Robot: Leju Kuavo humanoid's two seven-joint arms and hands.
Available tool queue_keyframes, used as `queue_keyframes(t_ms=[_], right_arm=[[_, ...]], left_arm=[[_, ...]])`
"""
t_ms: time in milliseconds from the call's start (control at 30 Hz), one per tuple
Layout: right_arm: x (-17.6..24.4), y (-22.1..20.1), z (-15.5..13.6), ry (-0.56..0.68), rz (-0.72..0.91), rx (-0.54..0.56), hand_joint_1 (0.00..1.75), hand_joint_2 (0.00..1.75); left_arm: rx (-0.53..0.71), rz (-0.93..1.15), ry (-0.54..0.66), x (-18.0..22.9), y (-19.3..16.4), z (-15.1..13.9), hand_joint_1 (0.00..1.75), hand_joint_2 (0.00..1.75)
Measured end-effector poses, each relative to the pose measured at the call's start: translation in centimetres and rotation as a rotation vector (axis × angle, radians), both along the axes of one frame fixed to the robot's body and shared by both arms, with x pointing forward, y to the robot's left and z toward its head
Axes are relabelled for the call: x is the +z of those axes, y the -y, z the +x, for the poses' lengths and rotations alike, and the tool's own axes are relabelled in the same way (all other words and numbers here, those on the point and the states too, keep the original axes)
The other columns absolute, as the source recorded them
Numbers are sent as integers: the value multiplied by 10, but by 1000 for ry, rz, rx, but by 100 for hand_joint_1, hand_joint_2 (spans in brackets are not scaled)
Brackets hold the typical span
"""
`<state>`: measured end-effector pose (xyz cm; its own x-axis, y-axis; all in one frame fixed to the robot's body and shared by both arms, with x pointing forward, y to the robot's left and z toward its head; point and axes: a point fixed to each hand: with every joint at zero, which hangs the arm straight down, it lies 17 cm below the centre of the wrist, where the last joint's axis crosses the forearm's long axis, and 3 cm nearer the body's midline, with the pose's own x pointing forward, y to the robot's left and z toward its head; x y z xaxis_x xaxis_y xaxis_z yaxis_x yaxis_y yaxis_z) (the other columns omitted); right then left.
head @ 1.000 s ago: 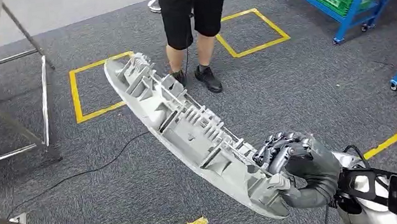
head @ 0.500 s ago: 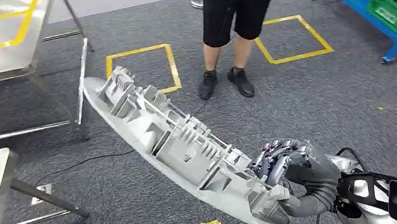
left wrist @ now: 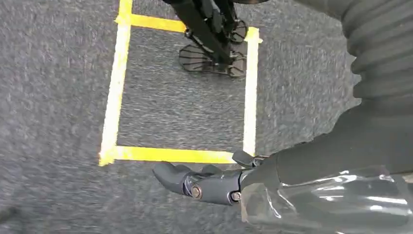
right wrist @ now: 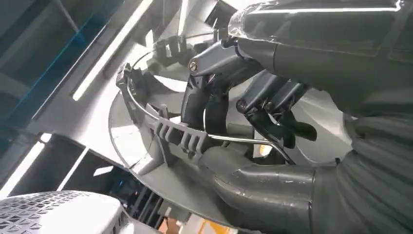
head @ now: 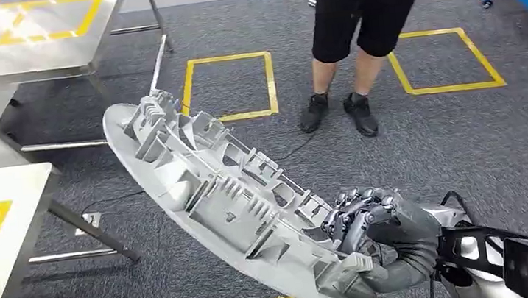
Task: Take the parts from the cabinet and place them on the table.
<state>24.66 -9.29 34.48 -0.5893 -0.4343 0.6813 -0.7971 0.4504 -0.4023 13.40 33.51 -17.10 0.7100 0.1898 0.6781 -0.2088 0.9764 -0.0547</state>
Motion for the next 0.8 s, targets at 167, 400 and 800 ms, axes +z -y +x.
queue_keyframes(t_ms=[167, 400, 800], right_arm=[[3, -3, -2, 9, 2, 13, 175, 175], [3, -5, -4, 4, 3, 29, 175, 175], [2, -8, -10, -13, 9, 68, 175, 175]], left_arm=[[0, 2, 4, 1, -1, 1, 0, 175], [-4, 6, 9, 3, -4, 3, 0, 175], [34, 12, -38, -1, -13, -11, 0, 175]])
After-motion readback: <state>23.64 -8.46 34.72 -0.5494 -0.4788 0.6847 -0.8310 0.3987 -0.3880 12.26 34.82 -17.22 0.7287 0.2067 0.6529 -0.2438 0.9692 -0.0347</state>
